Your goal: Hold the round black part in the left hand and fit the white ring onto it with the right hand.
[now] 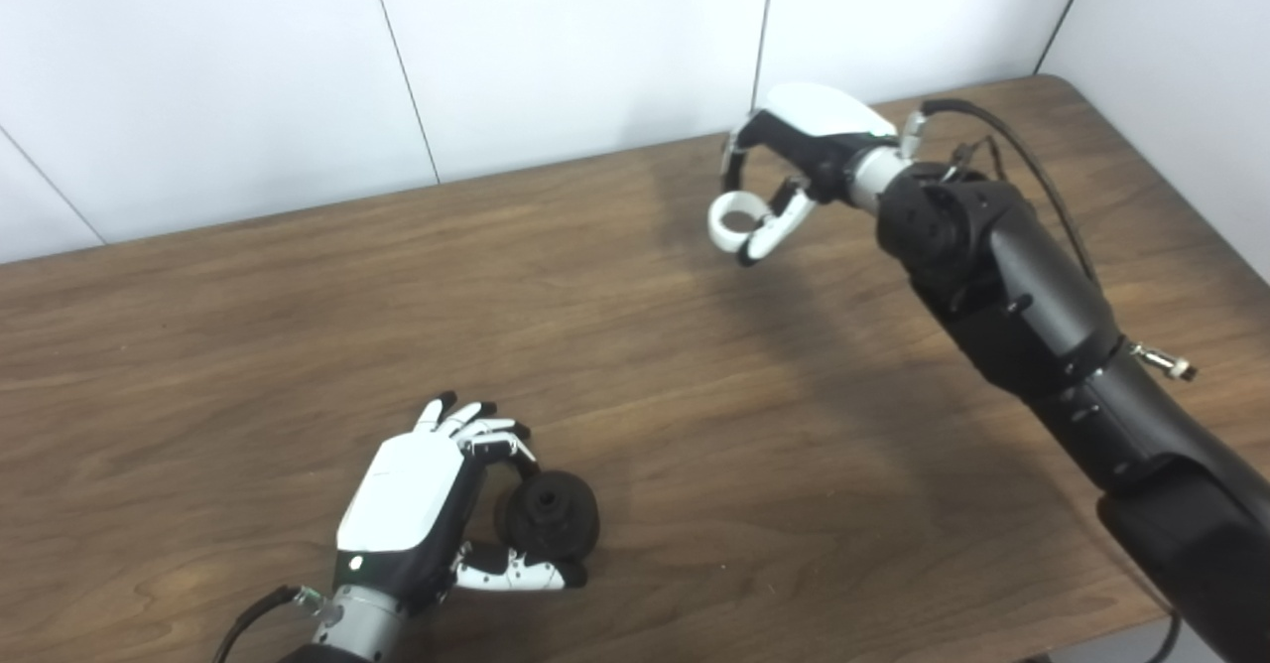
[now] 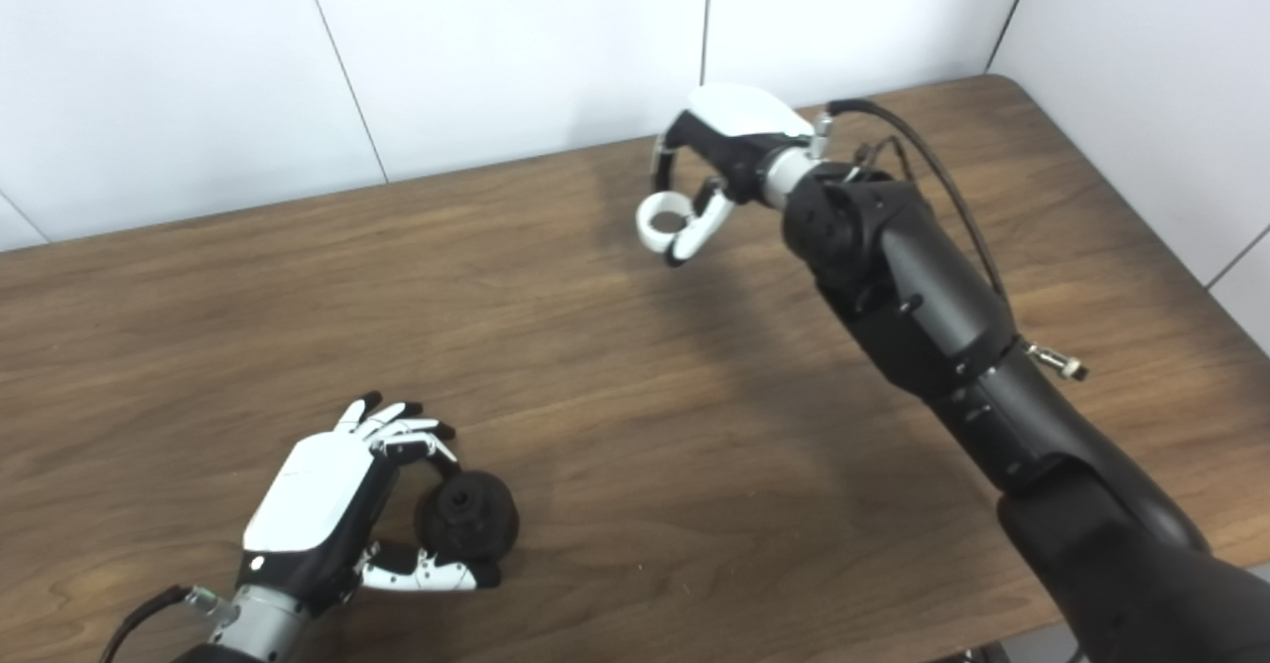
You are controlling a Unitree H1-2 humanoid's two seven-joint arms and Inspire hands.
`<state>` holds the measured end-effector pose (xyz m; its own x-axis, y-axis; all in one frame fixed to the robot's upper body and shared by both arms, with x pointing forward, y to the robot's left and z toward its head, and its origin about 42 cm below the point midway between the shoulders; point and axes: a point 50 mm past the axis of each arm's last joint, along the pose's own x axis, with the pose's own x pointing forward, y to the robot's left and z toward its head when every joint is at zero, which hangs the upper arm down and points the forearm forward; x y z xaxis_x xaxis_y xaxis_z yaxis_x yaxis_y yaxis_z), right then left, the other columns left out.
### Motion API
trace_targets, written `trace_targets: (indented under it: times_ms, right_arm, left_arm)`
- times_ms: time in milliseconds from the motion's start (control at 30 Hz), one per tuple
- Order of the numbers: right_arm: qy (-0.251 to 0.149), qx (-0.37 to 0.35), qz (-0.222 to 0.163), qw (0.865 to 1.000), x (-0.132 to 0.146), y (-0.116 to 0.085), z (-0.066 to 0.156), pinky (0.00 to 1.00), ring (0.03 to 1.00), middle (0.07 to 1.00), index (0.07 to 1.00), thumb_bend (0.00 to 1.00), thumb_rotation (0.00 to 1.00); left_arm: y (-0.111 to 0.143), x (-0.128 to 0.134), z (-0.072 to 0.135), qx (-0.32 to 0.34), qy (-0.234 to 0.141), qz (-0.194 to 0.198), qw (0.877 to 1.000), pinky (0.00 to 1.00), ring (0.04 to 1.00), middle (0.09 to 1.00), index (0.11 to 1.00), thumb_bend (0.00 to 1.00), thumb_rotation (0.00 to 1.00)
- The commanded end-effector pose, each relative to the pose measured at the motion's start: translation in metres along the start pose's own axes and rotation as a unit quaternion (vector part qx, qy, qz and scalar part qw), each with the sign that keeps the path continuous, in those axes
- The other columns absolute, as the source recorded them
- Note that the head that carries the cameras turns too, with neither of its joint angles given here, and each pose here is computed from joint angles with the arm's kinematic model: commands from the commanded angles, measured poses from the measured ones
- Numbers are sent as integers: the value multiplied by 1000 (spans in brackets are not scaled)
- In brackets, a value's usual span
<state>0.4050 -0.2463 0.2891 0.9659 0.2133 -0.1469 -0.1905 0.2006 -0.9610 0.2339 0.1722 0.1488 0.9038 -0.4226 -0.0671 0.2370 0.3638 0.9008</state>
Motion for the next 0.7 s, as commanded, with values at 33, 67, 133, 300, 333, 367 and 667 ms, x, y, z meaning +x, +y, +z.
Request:
trace_targets:
  times_ms: [33, 67, 133, 300, 333, 367, 667]
  right_arm:
    - [-45, -21, -30, 998, -7, -27, 31, 926, 942, 817, 485, 525, 138]
    - [-58, -24, -25, 998, -10, -26, 38, 938, 943, 818, 485, 525, 138]
    - [-80, -32, -19, 996, -15, -24, 50, 940, 937, 815, 485, 525, 138]
    - [-115, -34, -3, 993, -27, -18, 73, 951, 943, 814, 484, 525, 138]
    - [-121, -35, -1, 992, -30, -16, 77, 947, 941, 813, 484, 525, 139]
    - [-130, -37, 1, 991, -33, -15, 82, 945, 937, 813, 484, 525, 139]
    - [-183, -25, 25, 983, -55, -1, 105, 936, 938, 815, 483, 525, 138]
  left_arm:
    - [-7, -3, -2, 10, 25, -28, 999, 1000, 914, 776, 482, 525, 58]
    - [-7, -2, -1, 10, 25, -28, 999, 1000, 914, 777, 482, 525, 58]
    - [-8, -1, 2, 10, 26, -28, 999, 1000, 913, 777, 482, 525, 58]
    - [-10, 0, 7, 9, 29, -32, 999, 1000, 916, 782, 482, 525, 57]
    - [-10, 1, 8, 9, 30, -32, 999, 1000, 919, 785, 483, 525, 58]
    - [-10, 1, 9, 8, 31, -33, 999, 1000, 919, 786, 483, 525, 57]
    - [-14, 4, 19, -4, 34, -40, 999, 1000, 928, 792, 481, 524, 56]
